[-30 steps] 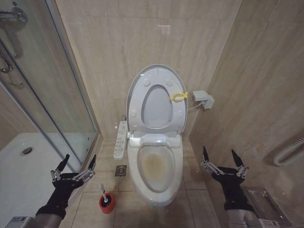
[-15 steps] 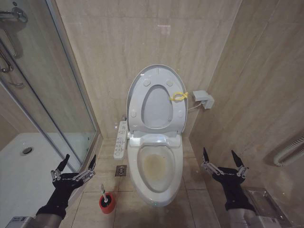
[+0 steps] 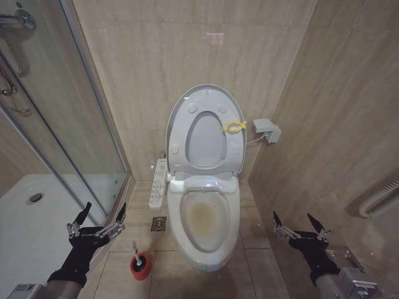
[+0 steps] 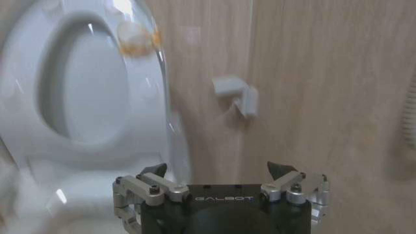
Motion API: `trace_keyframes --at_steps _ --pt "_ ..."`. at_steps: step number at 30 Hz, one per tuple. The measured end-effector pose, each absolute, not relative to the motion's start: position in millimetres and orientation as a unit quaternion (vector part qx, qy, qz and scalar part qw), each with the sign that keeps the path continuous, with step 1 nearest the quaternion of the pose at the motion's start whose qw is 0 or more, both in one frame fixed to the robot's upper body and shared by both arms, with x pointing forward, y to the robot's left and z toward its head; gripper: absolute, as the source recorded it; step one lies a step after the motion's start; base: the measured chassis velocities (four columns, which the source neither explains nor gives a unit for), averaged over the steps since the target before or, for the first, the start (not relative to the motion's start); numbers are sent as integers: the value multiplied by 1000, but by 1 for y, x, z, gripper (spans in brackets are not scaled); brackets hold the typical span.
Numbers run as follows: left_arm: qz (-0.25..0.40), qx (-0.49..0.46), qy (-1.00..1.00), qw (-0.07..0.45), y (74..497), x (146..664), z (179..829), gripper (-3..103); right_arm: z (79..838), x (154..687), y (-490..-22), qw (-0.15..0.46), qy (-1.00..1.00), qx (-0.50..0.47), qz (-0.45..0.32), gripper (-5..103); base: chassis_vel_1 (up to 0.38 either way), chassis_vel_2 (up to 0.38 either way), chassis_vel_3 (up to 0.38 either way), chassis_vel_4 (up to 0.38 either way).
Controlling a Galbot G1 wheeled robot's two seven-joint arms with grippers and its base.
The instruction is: Open the toilet lid, clean the toilet bowl with a toilet brush, close the toilet lid, and flush.
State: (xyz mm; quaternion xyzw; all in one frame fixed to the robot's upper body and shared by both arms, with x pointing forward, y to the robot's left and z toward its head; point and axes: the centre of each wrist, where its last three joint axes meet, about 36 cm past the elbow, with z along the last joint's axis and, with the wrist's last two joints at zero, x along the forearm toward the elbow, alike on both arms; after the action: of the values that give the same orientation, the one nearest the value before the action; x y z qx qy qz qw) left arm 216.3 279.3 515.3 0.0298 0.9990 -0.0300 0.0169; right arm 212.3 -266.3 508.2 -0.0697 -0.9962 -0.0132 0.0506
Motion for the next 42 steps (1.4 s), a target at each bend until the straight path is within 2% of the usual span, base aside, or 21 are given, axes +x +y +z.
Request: trace_keyframes --at_steps 1,4,9,14,21,28,42 --pt "-30 30 999 17 279 216 515 100 511 220 -262 14 -997 -56 -41 100 0 0 0 0" --pt "-30 30 999 17 279 216 515 100 515 228 -255 -15 -997 -31 -76 100 0 0 0 0" --pt "-30 30 999 17 279 216 515 100 524 245 -258 -51 -996 -10 -67 100 0 0 0 0" --pt "-30 30 999 17 279 216 515 100 519 275 -272 -65 -995 -7 -71 100 0 0 0 0" --pt "-30 30 999 17 279 216 515 100 502 350 -303 -54 -994 -31 -87 100 0 0 0 0" --pt "-30 30 999 17 279 216 515 100 509 428 -339 -97 -992 -51 -60 100 0 0 0 0" --pt "-30 30 999 17 279 216 515 100 515 525 -349 -122 -990 -66 -38 100 0 0 0 0"
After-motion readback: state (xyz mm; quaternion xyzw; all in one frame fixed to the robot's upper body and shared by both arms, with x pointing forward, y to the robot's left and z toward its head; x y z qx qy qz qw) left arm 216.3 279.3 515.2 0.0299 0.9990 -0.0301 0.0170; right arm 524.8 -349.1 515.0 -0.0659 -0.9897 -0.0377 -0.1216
